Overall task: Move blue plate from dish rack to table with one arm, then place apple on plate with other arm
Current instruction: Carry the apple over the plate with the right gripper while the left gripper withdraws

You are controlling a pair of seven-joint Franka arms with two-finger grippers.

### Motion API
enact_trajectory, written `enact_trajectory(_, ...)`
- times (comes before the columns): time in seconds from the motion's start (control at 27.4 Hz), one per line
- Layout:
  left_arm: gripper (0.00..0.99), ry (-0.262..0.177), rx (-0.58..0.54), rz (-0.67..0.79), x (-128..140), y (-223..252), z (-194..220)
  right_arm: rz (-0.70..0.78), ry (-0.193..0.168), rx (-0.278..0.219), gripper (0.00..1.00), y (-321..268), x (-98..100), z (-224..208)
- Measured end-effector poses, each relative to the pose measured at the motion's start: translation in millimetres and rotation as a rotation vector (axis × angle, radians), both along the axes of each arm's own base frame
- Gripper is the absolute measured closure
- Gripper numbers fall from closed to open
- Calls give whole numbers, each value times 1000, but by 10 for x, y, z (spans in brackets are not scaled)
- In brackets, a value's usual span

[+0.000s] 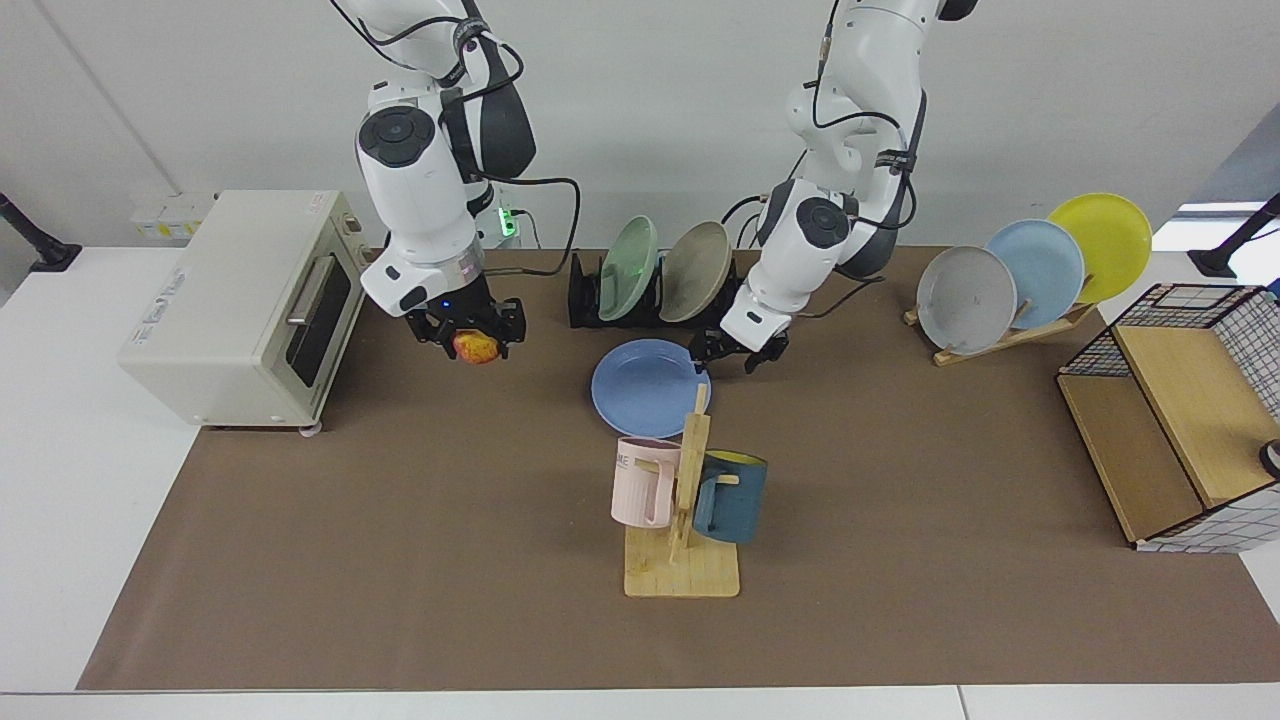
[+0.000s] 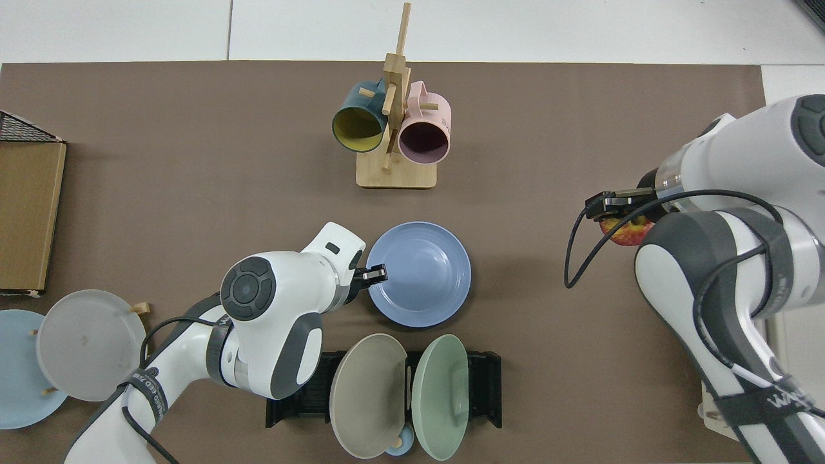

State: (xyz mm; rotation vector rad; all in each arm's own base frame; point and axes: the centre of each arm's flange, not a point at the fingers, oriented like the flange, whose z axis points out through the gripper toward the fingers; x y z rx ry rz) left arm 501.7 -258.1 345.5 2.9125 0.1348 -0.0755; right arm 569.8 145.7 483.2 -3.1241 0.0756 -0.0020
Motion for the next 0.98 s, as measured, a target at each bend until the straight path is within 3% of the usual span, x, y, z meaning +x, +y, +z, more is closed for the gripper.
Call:
enact_trajectory(0.33,0,5,89,10,318,505,693,-54,16,-5,264,390,-139,-77)
enact_trajectory(0.47,0,-22,138,-6,323,786,1213,-108,7,-2,264,817,-265,-110)
enact_trajectory(0.66,0,-18,168,-52,289,1275,1805,-164,-3,5,264,1433,-444,-273)
enact_trajectory(0.98,0,-41,165,-106,207,2363,2428,-225,2,4,264,2022,-500,-949)
